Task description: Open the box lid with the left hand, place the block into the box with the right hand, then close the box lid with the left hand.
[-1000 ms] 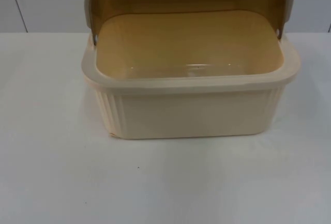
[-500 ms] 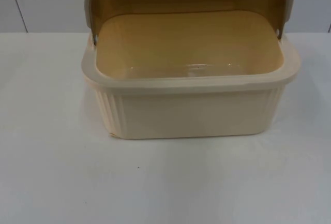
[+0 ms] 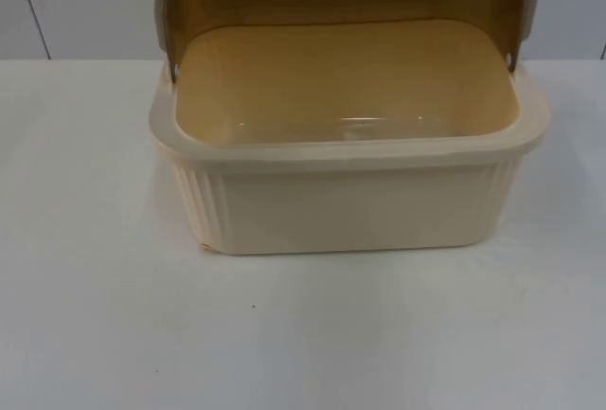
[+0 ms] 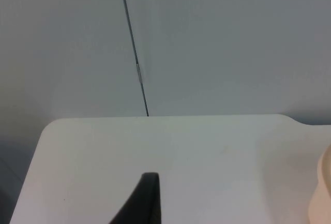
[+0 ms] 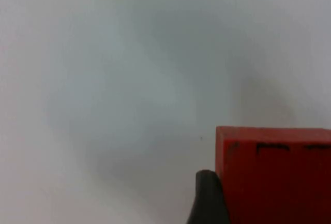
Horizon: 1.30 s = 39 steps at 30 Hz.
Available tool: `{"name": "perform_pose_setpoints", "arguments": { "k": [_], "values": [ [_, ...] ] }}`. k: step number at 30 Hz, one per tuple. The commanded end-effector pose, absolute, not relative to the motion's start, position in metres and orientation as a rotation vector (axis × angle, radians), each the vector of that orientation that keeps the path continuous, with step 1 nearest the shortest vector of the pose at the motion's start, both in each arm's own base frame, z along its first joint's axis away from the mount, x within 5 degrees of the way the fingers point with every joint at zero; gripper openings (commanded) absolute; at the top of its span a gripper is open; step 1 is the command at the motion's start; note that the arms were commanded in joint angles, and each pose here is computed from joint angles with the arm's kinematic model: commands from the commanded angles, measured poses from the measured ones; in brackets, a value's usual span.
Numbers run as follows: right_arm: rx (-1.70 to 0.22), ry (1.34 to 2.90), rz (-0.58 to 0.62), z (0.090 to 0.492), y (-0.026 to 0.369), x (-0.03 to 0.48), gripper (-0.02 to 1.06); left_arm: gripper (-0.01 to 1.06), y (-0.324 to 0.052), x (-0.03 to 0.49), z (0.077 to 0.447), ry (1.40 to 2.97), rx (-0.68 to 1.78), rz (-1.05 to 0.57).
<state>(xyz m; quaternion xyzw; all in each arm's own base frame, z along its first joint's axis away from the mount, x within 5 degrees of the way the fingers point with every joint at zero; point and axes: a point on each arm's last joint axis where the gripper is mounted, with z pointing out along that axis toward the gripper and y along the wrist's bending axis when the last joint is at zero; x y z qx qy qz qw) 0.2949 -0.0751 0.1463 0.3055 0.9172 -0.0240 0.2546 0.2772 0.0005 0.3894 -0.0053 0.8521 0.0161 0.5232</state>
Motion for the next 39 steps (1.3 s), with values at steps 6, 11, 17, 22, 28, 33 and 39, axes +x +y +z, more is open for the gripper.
{"name": "perform_pose_setpoints", "arguments": {
  "k": [6, 11, 17, 22, 28, 33, 39],
  "values": [
    [0.565, 2.213, -0.129, 0.256, -0.083, 0.318, 0.00, 1.05, 0.001, 0.276, 0.390, 2.034, -0.021, 0.031],
    [0.424, 2.102, -0.213, 0.323, -0.083, 0.333, 0.00, 1.05, 0.000, 0.276, 0.390, 2.034, -0.022, 0.029],
    [0.254, 1.985, -0.216, 0.385, -0.060, 0.347, 0.00, 1.05, 0.000, 0.276, 0.390, 2.034, -0.022, 0.029],
    [0.085, 1.851, -0.028, 0.444, 0.005, 0.350, 0.00, 1.05, 0.001, 0.276, 0.390, 2.035, -0.022, 0.029],
    [-0.094, 1.820, 0.085, 0.456, 0.066, 0.342, 0.00, 1.05, 0.001, 0.276, 0.390, 2.035, -0.022, 0.029],
    [-0.285, 1.810, 0.191, 0.455, 0.127, 0.324, 0.00, 1.05, 0.001, 0.276, 0.390, 2.035, -0.022, 0.029],
    [-0.479, 1.794, 0.295, 0.453, 0.184, 0.295, 0.00, 1.05, 0.001, 0.276, 0.390, 2.035, -0.021, 0.030]
  ]
}}
